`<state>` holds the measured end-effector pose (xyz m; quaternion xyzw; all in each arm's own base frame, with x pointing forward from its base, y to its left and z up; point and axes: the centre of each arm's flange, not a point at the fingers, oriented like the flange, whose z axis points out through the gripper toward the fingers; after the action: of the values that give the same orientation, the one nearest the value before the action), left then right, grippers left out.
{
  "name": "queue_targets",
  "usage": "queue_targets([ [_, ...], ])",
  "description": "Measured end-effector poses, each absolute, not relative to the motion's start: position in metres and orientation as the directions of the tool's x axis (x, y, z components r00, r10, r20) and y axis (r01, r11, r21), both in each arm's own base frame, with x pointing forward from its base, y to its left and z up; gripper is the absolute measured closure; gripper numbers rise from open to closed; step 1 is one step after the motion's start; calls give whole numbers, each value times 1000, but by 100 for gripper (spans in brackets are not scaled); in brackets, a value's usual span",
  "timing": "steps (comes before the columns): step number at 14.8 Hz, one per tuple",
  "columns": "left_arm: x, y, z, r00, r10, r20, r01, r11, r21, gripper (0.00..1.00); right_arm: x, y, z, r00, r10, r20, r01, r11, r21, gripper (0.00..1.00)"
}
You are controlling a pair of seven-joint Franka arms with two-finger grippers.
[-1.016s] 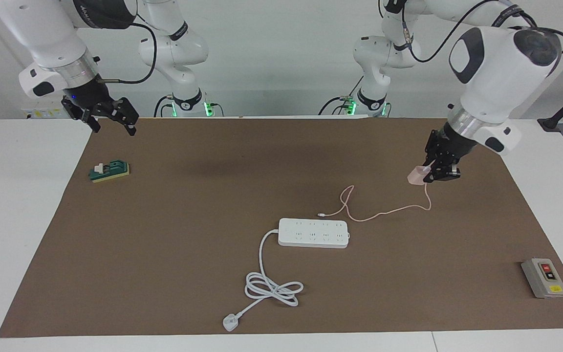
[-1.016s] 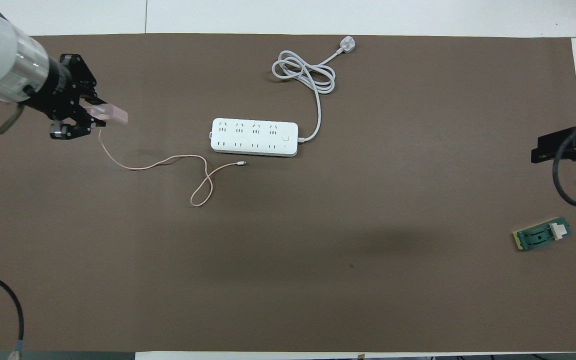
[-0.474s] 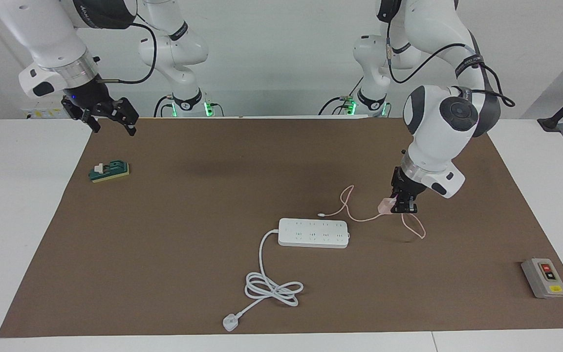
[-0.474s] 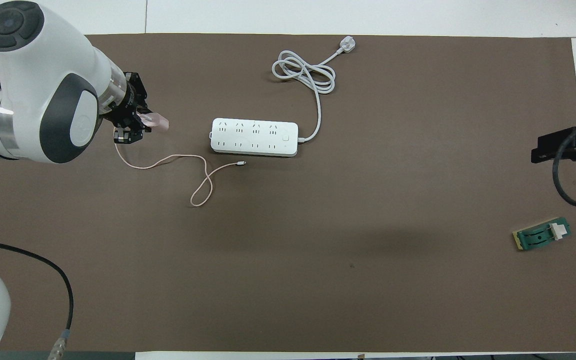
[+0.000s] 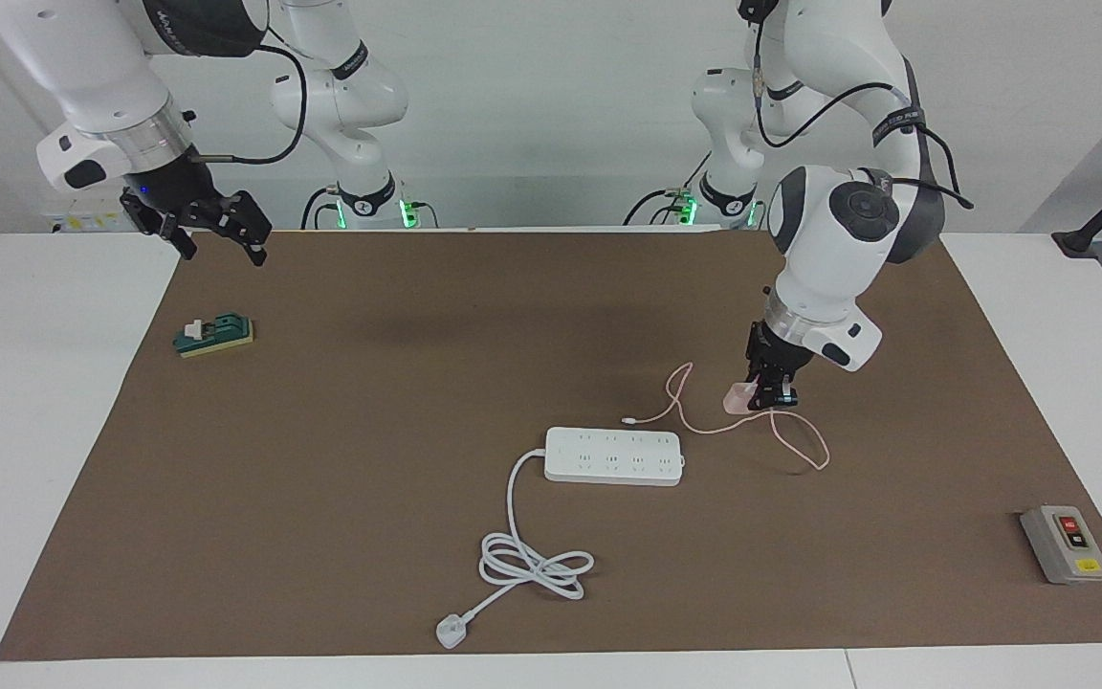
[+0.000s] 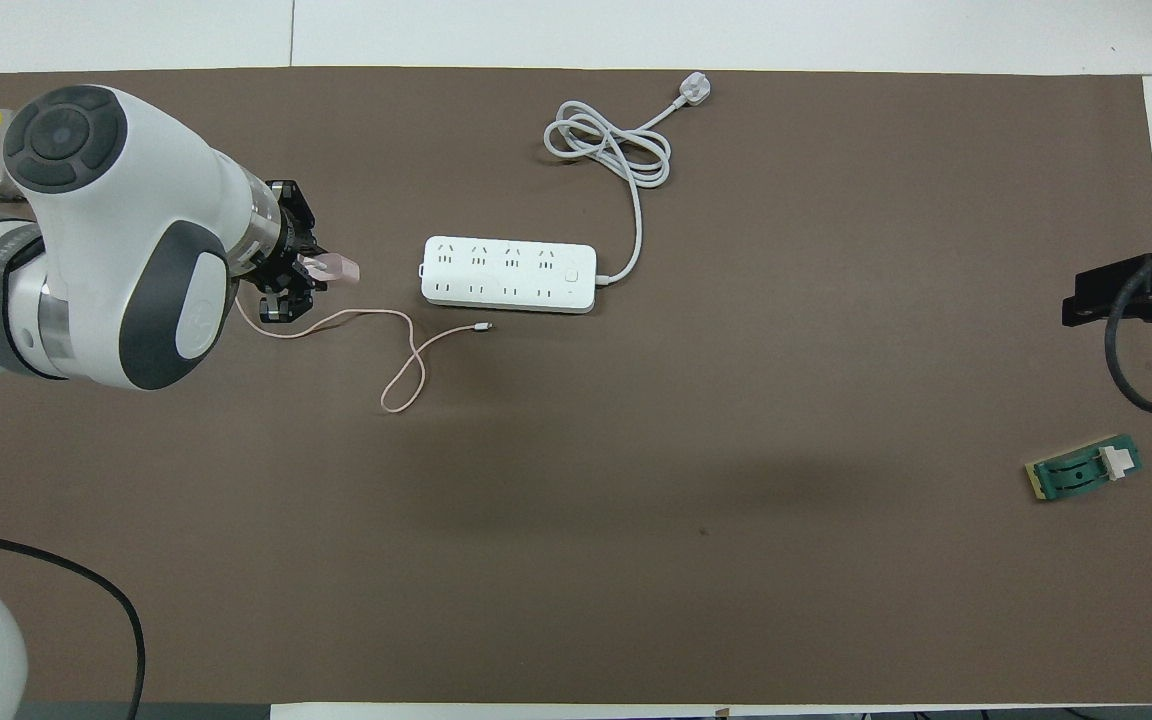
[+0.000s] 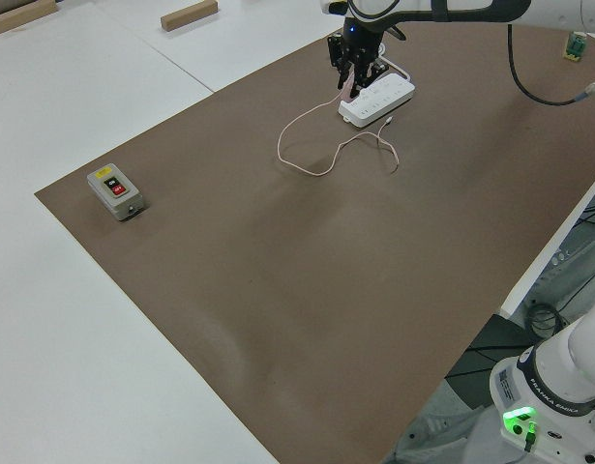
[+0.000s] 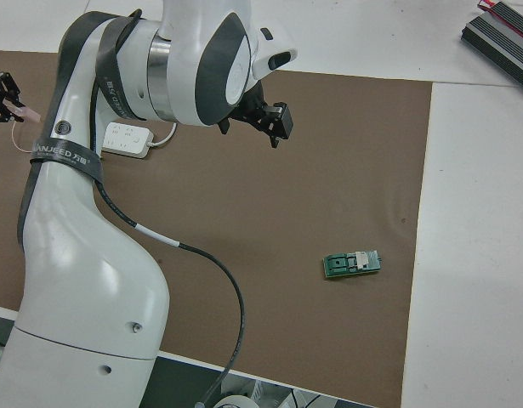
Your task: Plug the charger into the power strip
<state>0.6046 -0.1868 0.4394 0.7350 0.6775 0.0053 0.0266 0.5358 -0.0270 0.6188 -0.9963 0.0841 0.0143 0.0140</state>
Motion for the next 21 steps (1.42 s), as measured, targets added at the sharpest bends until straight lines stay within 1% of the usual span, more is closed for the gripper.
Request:
queue_targets([
  [4,595,-226,418,82,996,31,996,-83,35,69,536,-26,619,986,-165,-31,-166,-986,-25,0],
  [7,595,-232,406,100,993,56,995,-101,22,69,536,-26,619,986,-165,-31,-166,-986,-25,0],
  [12,592,-245,413,143,986,84,988,-147,44,69,536,-26,619,986,-165,-31,-166,-986,-25,0],
  [21,577,-282,406,207,974,88,977,-210,33,69,536,-26,619,986,-165,-31,-166,-986,-25,0],
])
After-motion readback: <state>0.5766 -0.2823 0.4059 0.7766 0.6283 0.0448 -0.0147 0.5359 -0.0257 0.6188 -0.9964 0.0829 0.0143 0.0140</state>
